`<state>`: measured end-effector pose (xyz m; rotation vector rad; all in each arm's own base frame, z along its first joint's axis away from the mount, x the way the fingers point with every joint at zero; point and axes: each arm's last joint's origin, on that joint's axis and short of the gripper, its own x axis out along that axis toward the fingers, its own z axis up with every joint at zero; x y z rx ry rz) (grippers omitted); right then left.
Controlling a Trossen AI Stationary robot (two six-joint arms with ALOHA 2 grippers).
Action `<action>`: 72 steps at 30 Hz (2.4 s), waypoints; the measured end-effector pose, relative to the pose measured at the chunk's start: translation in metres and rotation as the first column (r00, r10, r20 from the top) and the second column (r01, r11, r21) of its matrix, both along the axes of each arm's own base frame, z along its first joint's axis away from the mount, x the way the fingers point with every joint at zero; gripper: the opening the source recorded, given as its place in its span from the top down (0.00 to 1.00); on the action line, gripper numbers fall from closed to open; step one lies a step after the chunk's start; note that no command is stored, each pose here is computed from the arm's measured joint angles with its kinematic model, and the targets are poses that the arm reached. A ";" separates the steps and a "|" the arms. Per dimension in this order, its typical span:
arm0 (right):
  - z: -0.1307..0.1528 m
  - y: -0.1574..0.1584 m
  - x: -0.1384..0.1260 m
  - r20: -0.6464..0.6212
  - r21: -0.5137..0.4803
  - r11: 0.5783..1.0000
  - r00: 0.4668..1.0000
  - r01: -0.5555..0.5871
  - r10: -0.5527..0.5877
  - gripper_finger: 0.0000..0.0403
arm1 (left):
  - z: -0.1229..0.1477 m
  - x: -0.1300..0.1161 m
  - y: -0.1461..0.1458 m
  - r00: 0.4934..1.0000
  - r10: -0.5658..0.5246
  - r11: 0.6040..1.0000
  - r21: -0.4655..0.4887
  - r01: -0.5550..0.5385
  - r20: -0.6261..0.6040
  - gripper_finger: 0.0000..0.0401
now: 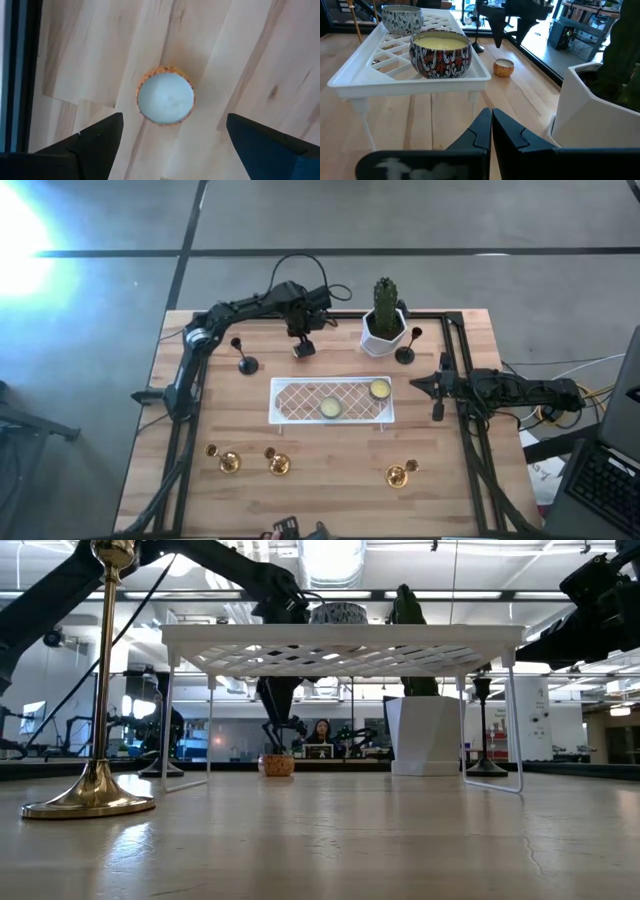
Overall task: Pick & Place candle stick holders
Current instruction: Put the orange scented candle on the shelf
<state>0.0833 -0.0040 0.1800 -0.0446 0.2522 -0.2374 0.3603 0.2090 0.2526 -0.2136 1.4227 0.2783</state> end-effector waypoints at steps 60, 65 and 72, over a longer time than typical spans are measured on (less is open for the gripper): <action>0.000 0.000 0.000 0.000 0.000 1.000 1.000 -0.002 0.002 0.98 | -0.079 -0.001 -0.008 0.999 0.024 1.000 0.011 -0.025 0.036 0.12; 0.000 0.000 0.000 0.000 0.000 1.000 1.000 -0.002 0.002 0.98 | -0.088 -0.003 -0.009 0.999 0.013 1.000 0.013 -0.013 0.030 0.14; 0.000 0.000 0.000 0.000 0.000 1.000 1.000 -0.001 0.001 0.98 | -0.092 -0.004 -0.010 0.999 0.004 1.000 0.025 -0.005 0.046 0.15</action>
